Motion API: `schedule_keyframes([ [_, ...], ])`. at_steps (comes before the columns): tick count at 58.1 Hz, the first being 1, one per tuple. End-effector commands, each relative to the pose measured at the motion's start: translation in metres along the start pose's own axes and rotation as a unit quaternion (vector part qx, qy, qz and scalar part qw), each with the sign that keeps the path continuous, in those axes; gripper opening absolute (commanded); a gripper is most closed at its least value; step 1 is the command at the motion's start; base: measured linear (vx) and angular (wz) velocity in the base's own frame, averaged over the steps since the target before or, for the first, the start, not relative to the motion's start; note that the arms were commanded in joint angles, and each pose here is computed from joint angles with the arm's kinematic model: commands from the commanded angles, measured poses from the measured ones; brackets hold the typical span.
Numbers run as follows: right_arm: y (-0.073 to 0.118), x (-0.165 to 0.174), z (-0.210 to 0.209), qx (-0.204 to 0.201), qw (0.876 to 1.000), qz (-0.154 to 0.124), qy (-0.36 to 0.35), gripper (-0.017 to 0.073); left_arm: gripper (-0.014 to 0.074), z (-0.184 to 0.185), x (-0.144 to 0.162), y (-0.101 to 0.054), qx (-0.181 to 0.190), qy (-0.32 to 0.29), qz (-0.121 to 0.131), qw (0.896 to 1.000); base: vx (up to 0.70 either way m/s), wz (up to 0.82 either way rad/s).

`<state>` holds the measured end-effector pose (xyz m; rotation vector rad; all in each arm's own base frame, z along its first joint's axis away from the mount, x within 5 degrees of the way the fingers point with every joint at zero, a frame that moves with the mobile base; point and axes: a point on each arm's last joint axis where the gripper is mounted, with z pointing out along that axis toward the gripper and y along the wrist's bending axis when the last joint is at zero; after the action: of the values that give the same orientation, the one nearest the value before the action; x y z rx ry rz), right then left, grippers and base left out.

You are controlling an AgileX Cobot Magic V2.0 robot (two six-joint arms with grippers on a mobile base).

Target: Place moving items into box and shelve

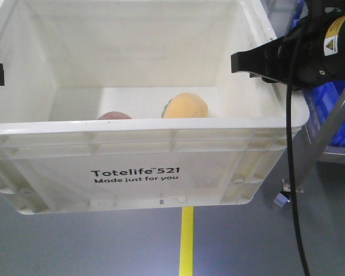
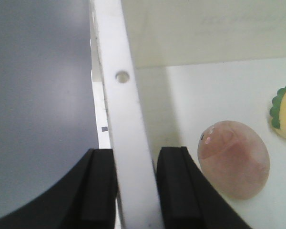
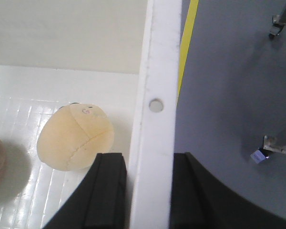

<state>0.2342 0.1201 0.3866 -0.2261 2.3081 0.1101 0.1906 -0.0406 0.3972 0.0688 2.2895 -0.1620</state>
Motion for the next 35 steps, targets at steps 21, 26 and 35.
schedule_keyframes([
  [21, -0.0034, -0.0226, -0.0225, -0.007, 0.994, -0.021, -0.103, 0.0113, 0.0140, -0.0220, -0.0208, -0.0035, 0.013, -0.111, 0.022, 0.994, 0.45, -0.04],
  [26, -0.0034, -0.0226, -0.0225, -0.007, 0.994, -0.021, -0.103, 0.0113, 0.0140, -0.0220, -0.0208, -0.0035, 0.013, -0.111, 0.022, 0.994, 0.45, -0.04],
  [35, -0.0034, -0.0226, -0.0225, -0.007, 0.994, -0.021, -0.103, 0.0113, 0.0140, -0.0220, -0.0208, -0.0035, 0.013, -0.111, 0.022, 0.994, 0.45, -0.06],
])
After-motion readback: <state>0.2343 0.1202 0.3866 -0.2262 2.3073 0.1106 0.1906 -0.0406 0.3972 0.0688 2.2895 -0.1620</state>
